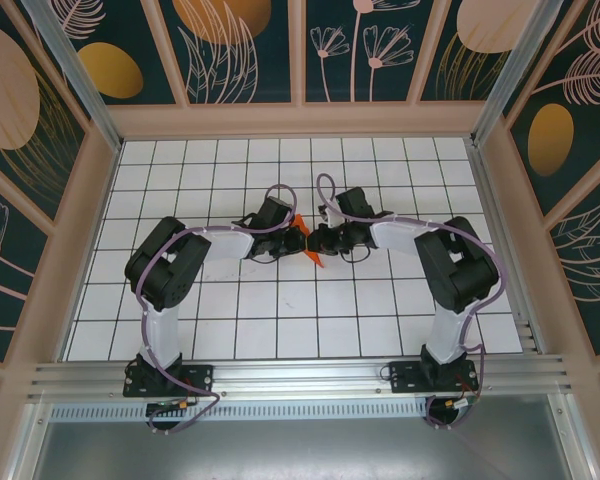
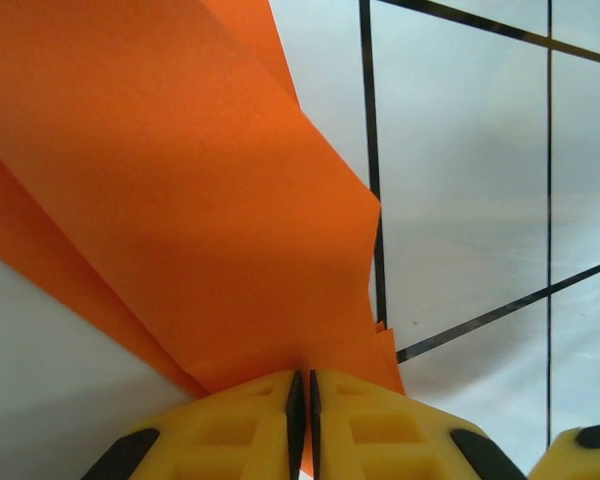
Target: Fold a paper plane with a square sheet of paper (pick it up from the middle)
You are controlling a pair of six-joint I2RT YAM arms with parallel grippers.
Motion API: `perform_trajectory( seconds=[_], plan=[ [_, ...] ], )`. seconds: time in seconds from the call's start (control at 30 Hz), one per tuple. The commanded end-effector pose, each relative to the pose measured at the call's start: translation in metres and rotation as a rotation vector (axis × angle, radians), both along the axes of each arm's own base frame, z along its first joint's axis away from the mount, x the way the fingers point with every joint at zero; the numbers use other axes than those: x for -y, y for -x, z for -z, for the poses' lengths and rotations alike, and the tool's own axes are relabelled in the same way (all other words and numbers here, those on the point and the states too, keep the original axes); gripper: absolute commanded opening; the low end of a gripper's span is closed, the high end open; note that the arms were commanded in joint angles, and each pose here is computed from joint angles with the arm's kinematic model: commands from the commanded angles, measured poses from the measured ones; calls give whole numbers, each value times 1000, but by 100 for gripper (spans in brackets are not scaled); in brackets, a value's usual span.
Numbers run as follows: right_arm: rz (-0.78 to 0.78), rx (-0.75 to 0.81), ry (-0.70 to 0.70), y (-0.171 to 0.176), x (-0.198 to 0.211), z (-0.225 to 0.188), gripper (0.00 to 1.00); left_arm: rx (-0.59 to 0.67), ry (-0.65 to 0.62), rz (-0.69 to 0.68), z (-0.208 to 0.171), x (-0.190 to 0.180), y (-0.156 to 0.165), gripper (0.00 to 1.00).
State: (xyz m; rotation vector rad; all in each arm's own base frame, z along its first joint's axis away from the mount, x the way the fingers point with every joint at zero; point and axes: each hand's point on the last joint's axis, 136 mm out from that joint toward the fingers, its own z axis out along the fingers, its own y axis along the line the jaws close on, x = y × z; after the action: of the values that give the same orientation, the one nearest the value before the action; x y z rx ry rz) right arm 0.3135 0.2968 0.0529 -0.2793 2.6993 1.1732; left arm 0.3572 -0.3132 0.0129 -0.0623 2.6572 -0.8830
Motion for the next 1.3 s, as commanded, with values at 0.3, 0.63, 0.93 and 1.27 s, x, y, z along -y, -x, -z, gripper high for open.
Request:
perform_trajectory(
  seconds=[0.3,0.63,0.93,1.27],
  plan=[
    [-25,-101,63,30,16,40,11,-69,-176,-66,49,-36,8,14],
    [-15,-117,91,37,26,46,10,-69,-183,-69,48,-37,8,14],
    [9,-109,165,42,39,47,9,-69,-194,-75,50,-39,7,14],
    [-42,7,165,38,23,17,16,-78,-213,-76,54,-41,7,14]
  ],
)
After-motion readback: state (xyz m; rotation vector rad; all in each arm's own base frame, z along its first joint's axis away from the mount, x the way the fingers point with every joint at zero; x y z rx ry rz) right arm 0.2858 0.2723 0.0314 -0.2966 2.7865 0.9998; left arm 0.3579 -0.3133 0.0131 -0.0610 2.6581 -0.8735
